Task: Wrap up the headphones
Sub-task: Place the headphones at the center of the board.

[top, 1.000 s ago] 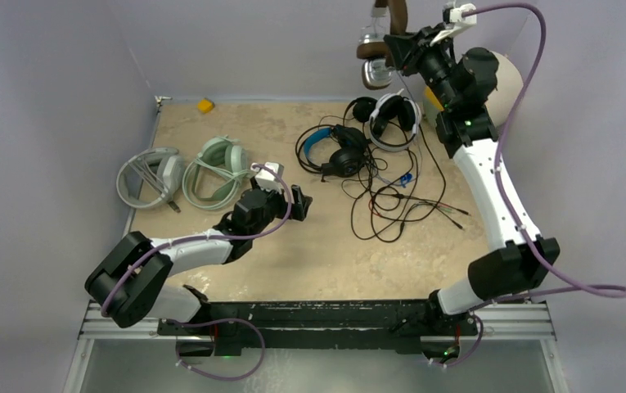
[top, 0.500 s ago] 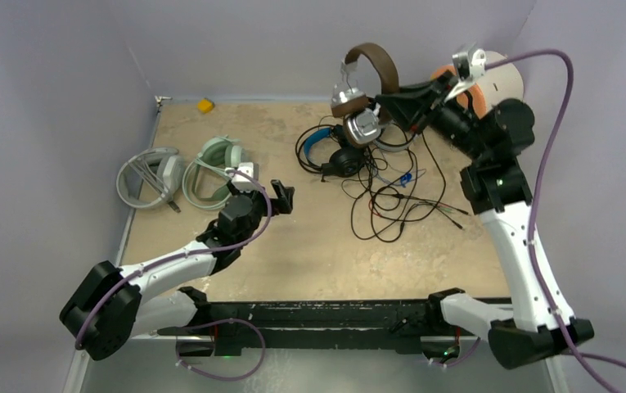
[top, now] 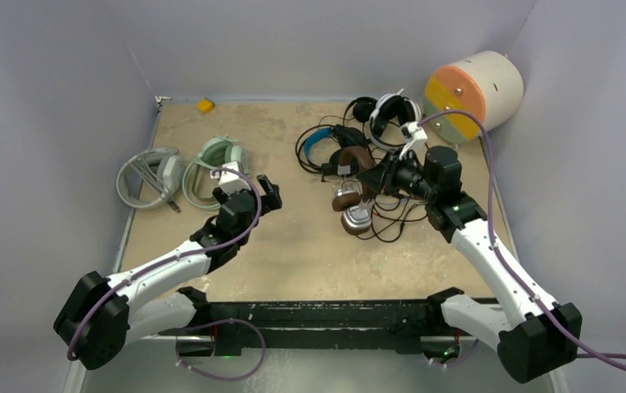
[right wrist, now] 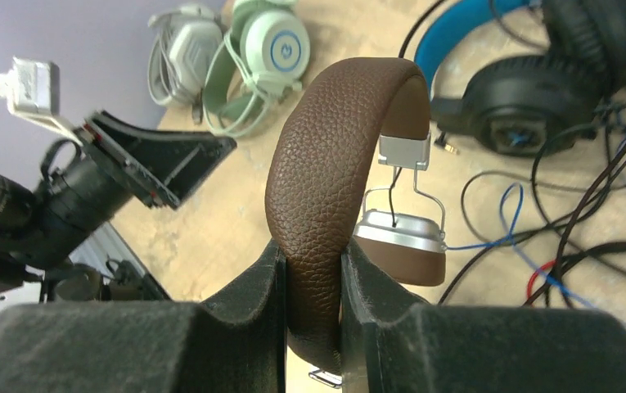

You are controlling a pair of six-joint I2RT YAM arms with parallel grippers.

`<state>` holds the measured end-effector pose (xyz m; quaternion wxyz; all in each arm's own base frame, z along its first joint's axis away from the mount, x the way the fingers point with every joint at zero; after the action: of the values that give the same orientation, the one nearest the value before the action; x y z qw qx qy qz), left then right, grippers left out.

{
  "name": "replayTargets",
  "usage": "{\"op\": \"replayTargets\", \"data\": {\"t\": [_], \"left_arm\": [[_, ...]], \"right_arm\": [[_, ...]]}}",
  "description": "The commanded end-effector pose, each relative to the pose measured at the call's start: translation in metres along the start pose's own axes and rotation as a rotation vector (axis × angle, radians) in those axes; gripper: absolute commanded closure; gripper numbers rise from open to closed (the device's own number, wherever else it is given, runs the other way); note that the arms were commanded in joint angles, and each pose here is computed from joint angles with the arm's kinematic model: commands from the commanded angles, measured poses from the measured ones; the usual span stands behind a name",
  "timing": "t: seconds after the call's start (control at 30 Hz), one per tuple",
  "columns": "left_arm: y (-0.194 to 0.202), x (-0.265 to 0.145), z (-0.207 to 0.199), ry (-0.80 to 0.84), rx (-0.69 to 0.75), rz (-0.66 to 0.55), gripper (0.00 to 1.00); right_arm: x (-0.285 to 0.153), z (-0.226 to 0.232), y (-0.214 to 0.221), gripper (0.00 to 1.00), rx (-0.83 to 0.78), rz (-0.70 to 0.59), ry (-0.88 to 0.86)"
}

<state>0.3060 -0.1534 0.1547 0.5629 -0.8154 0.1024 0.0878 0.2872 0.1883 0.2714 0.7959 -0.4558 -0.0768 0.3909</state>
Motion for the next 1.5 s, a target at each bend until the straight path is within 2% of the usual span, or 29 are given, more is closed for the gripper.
{"op": "replayTargets", "data": {"t": [0.0, 0.23, 0.5, 0.63, 0.7, 0.77, 0.8, 0.93, 1.1, 1.2, 1.33, 1.47], "left_arm": [[-0.019, -0.010, 0.001, -0.056, -0.095, 0.004, 0.03], [-0.008, -0.041, -0.001, 0.002, -0.128, 0.147, 0.01], [-0.018, -0.066, -0.002, -0.003, -0.170, 0.236, 0.00], [-0.020, -0.075, -0.003, 0.006, -0.196, 0.270, 0.00], [-0.019, -0.078, -0.005, 0.034, -0.224, 0.285, 0.00], [-0.017, -0.082, -0.007, 0.064, -0.257, 0.302, 0.00], [-0.015, -0.083, -0.007, 0.068, -0.274, 0.310, 0.00], [-0.015, -0.088, -0.010, 0.106, -0.295, 0.332, 0.00], [-0.022, -0.092, -0.023, 0.180, -0.279, 0.333, 0.01], [-0.015, -0.088, -0.022, 0.172, -0.271, 0.353, 0.02], [0.011, -0.077, -0.011, 0.074, -0.253, 0.429, 0.06], [0.032, -0.068, 0.010, -0.081, -0.190, 0.496, 0.11]], "right_arm": [[-0.004, 0.009, -0.006, 1.00, -0.059, -0.066, 0.024], [0.010, 0.014, 0.032, 1.00, -0.157, 0.027, 0.086], [0.035, -0.001, 0.064, 1.00, -0.352, 0.103, 0.388], [0.049, 0.020, 0.079, 0.99, -0.420, 0.144, 0.373], [0.057, 0.041, 0.091, 0.87, -0.422, 0.181, 0.263], [0.063, 0.066, 0.106, 0.65, -0.413, 0.225, 0.113], [0.063, 0.078, 0.113, 0.58, -0.407, 0.243, 0.029], [0.054, 0.114, 0.127, 0.39, -0.399, 0.274, -0.218], [0.043, 0.110, 0.143, 0.30, -0.374, 0.368, -0.226], [0.044, 0.087, 0.142, 0.29, -0.351, 0.359, -0.083], [0.045, 0.052, 0.142, 0.30, -0.317, 0.377, 0.111], [0.045, 0.031, 0.146, 0.28, -0.311, 0.399, 0.218]]}}
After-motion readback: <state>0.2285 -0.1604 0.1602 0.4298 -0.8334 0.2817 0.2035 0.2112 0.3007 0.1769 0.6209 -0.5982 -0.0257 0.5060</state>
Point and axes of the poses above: each gripper's point midway between its finger pads, its own x axis out along the fingers, its own z axis along the line the jaws close on, y = z × x, the point moved 1 cm from there along -x, back along the fingers, and after that the axes turned 3 degrees about x, right-handed, at the moved point
